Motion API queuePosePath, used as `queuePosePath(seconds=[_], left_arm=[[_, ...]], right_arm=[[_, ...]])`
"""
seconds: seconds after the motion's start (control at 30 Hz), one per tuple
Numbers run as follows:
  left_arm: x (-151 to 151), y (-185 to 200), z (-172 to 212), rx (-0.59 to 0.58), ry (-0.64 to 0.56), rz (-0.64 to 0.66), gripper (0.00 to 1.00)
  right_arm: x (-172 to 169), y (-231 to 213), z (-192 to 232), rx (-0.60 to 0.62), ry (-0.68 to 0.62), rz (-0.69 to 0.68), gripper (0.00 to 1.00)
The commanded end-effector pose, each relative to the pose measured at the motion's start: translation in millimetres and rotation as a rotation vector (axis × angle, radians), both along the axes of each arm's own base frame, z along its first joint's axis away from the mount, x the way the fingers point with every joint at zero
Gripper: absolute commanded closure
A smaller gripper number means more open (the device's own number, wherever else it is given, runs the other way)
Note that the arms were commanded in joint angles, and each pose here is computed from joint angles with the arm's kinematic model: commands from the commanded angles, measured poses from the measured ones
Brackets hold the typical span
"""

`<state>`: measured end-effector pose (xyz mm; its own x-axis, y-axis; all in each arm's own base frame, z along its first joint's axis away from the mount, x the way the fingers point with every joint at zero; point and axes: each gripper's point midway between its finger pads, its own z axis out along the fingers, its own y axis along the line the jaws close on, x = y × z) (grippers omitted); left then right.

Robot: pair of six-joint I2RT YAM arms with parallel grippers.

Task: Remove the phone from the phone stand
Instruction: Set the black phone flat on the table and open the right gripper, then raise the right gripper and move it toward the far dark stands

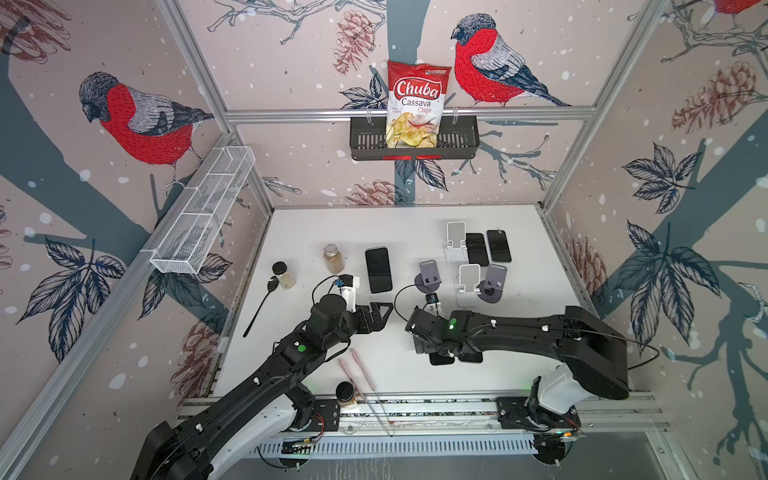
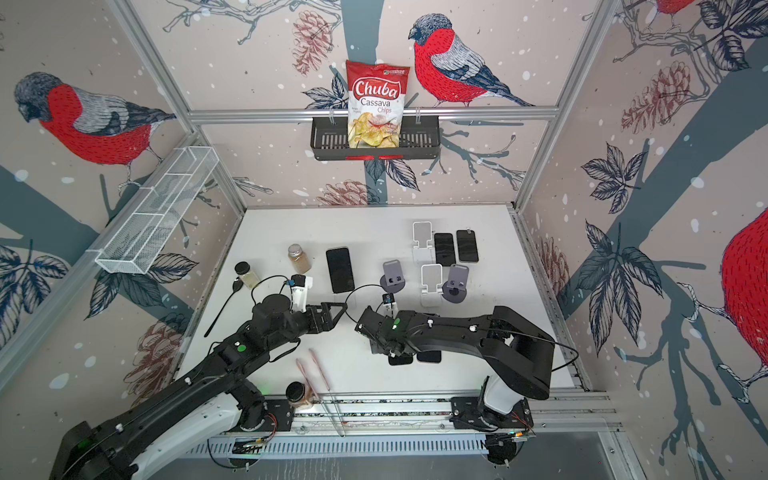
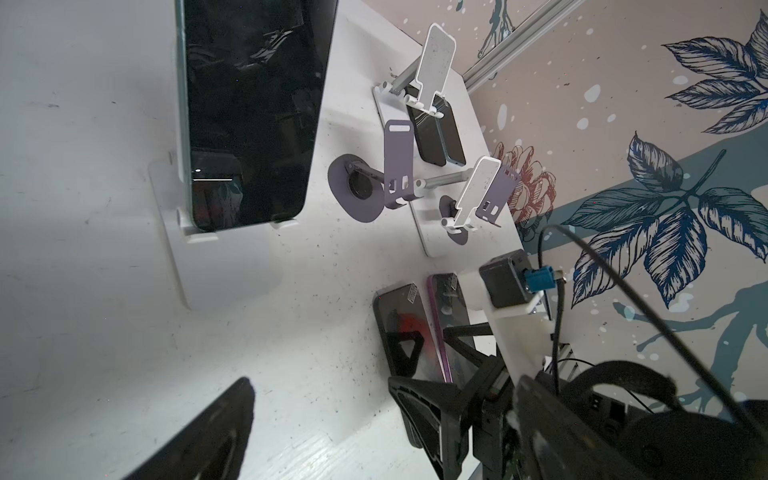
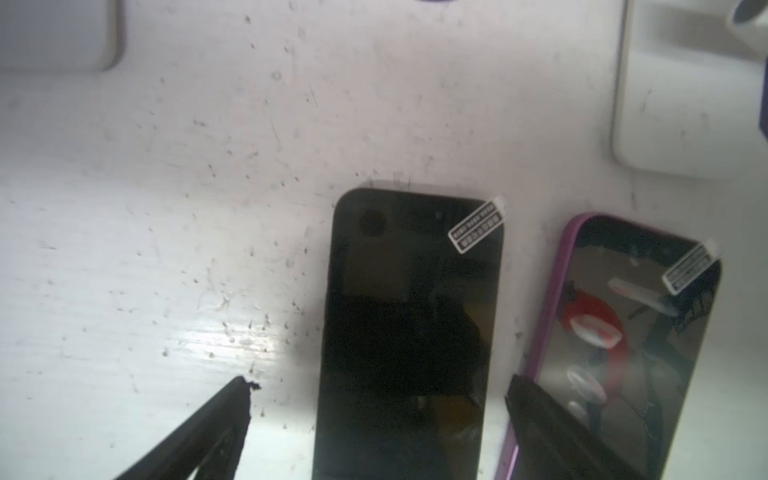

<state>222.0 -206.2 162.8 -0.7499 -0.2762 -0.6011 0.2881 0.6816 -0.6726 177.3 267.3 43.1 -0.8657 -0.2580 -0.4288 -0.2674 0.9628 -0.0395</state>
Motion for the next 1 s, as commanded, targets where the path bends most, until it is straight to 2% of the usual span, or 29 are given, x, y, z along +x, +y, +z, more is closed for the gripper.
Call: queuePosePath(seconds=[0.0,0.17,0.5,0.67,0.97], left_arm=[[4.5,-2.0,11.9,-0.016,-0.042,-0.001,0.04],[5.6,-0.7,10.9,0.000,-0.037,0.006,0.04],[6.3,6.5,12.8,0.023,-0.028,0.040,0.04],[9.3,14.4,15.9,0.072,-0.024,0.074,0.04],[14.8,19.7,25.9,0.108,-0.019,0.109,0.04]], right_arm=[[9.1,-2.4,9.5,-0.033,-0.041,0.020,0.02],[20.4,0.1,22.1,-0.022,-0.070,0.031,0.02],[47.7,1.9,53.9,0.077,-0.119,0.024,0.02],[61.3,-0.5,72.2,0.137,-0.163,0.018,0.02],[84.3,-10.7,97.8,0.189,-0.238,0.018,0.02]])
